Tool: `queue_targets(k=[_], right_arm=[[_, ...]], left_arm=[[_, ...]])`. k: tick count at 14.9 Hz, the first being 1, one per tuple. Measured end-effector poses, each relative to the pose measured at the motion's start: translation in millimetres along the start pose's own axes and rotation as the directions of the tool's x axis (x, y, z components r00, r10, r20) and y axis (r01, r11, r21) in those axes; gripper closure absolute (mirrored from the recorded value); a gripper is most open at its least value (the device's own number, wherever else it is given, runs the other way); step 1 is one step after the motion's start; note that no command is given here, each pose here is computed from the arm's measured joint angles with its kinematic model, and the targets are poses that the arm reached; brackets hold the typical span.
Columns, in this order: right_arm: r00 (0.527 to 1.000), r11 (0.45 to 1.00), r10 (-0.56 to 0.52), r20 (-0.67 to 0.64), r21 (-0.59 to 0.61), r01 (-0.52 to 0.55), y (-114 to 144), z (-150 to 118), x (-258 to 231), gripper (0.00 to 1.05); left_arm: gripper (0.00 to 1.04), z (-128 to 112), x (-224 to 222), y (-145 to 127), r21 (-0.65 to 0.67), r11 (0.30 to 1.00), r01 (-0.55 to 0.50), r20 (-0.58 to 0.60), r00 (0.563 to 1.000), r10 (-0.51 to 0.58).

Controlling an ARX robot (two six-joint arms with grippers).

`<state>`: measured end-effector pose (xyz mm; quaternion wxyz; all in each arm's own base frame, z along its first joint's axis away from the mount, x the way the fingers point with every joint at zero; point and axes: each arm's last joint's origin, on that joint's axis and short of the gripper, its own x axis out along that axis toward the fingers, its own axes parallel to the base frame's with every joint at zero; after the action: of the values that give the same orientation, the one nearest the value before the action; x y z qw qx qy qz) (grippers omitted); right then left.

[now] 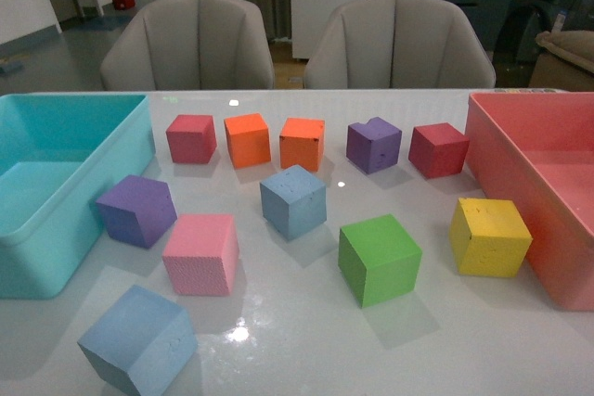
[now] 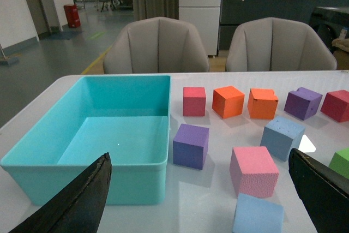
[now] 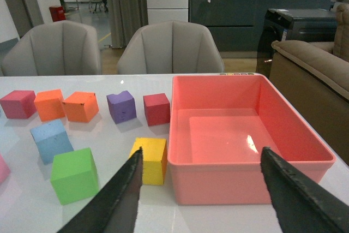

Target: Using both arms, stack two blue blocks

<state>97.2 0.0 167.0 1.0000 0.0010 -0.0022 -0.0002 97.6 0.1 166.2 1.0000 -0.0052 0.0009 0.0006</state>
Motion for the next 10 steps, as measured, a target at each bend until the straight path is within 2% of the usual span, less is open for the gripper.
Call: queue_targets(k=[2, 3, 4, 5, 7, 10], right_arm=[[1.000, 1.000, 0.000, 0.000, 0.000, 0.000, 0.0, 0.0, 0.0, 0.19], [1.000, 1.000, 0.000, 0.000, 0.000, 0.000, 0.0, 0.0, 0.0, 0.06], [1.000, 1.000, 0.001, 0.001, 0.000, -0.001, 0.0, 0.1, 0.0, 0.07], [1.000, 1.000, 0.000, 0.000, 0.000, 0.000, 0.0, 0.0, 0.0, 0.07], [1.000, 1.000, 0.000, 0.000, 0.000, 0.000, 0.0, 0.0, 0.0, 0.06], [1.000, 1.000, 0.000, 0.000, 0.000, 0.000, 0.0, 0.0, 0.0, 0.06]], left_arm=[[0.07, 0.0, 0.0, 0.0, 0.000, 1.000, 0.000, 0.000, 1.000, 0.000], [0.07, -1.7, 0.0, 0.0, -0.004, 1.000, 0.011, -0.036, 0.999, -0.011], [0.07, 0.2, 0.1, 0.9, -0.050, 0.996, 0.078, -0.244, 0.966, -0.088], [0.07, 8.3, 2.7, -0.5, -0.093, 0.990, 0.106, -0.333, 0.934, -0.132], [0.07, 25.3, 15.5, -3.4, -0.098, 0.981, 0.166, -0.261, 0.947, -0.186], [0.07, 28.0, 69.2, -11.6, -0.104, 0.973, 0.206, -0.301, 0.926, -0.229]])
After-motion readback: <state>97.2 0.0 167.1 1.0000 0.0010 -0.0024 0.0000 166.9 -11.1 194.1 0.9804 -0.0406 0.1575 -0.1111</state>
